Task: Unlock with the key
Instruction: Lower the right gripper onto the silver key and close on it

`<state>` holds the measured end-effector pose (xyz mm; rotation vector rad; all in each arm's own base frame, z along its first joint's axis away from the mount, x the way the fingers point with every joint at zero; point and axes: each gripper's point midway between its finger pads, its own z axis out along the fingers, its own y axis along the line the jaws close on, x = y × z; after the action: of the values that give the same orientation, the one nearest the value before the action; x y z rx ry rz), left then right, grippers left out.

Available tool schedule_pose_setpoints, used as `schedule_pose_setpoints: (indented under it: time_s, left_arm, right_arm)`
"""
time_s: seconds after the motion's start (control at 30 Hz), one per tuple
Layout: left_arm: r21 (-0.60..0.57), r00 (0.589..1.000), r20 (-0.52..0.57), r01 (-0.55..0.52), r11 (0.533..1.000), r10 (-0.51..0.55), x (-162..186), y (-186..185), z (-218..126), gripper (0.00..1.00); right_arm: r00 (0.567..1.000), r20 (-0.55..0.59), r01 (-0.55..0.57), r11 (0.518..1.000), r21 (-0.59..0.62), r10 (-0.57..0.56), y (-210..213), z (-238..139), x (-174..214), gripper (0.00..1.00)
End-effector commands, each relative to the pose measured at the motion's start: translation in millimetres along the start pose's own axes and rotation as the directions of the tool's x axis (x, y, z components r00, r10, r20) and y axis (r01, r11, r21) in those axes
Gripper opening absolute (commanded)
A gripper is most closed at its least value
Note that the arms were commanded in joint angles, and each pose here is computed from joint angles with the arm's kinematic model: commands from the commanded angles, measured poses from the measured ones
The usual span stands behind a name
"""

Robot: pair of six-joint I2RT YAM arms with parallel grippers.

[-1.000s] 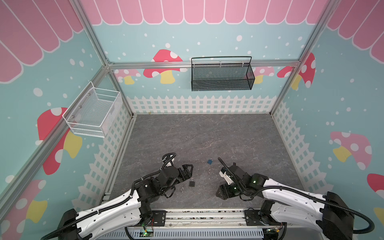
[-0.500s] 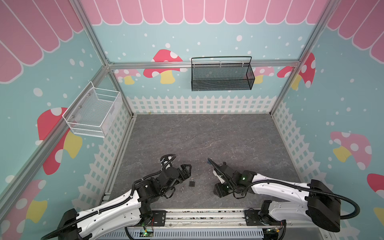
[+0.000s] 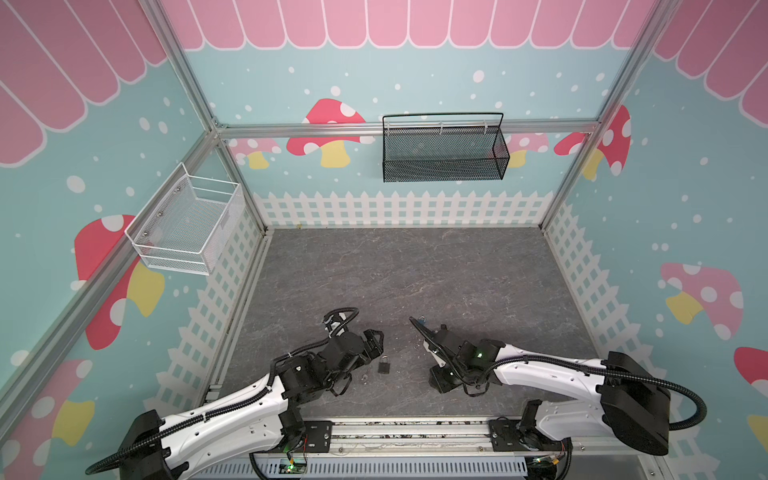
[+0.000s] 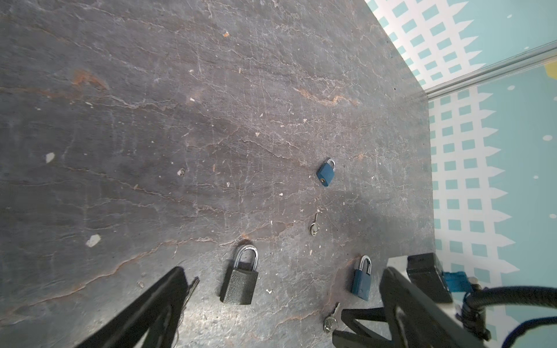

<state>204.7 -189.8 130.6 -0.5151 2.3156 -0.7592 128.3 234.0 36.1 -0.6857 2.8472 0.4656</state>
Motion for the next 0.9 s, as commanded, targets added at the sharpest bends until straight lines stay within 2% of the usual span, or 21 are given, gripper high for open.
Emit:
schedule_pose_setpoints:
  time_s: [0.0,0.47,0.7,0.87]
  left_arm:
    - [-0.008,1.000,0.010,-0.008,1.000,0.008,-4.6,-5.8,-2.8,1.00]
    - [-0.021,1.000,-0.010,-0.021,1.000,0.021,-1.6,-9.3,1.6,1.00]
    - [-0.025,1.000,-0.008,-0.014,1.000,0.014,-1.5,-8.1,2.0,1.00]
    - [-0.011,1.000,-0.005,0.007,1.000,-0.007,-3.3,-10.4,-0.2,1.00]
  right_arm:
    - [1.000,-0.015,0.014,0.999,0.031,-0.013,-1.8,2.8,2.1,0.33]
    - [0.998,-0.041,0.049,0.998,0.050,-0.047,-1.2,11.3,6.4,0.21]
    - [0.997,-0.044,0.071,0.996,0.057,-0.069,-0.3,12.5,6.6,0.11]
    - [0.994,0.001,0.105,0.992,0.065,-0.106,2.7,4.7,-5.6,0.04]
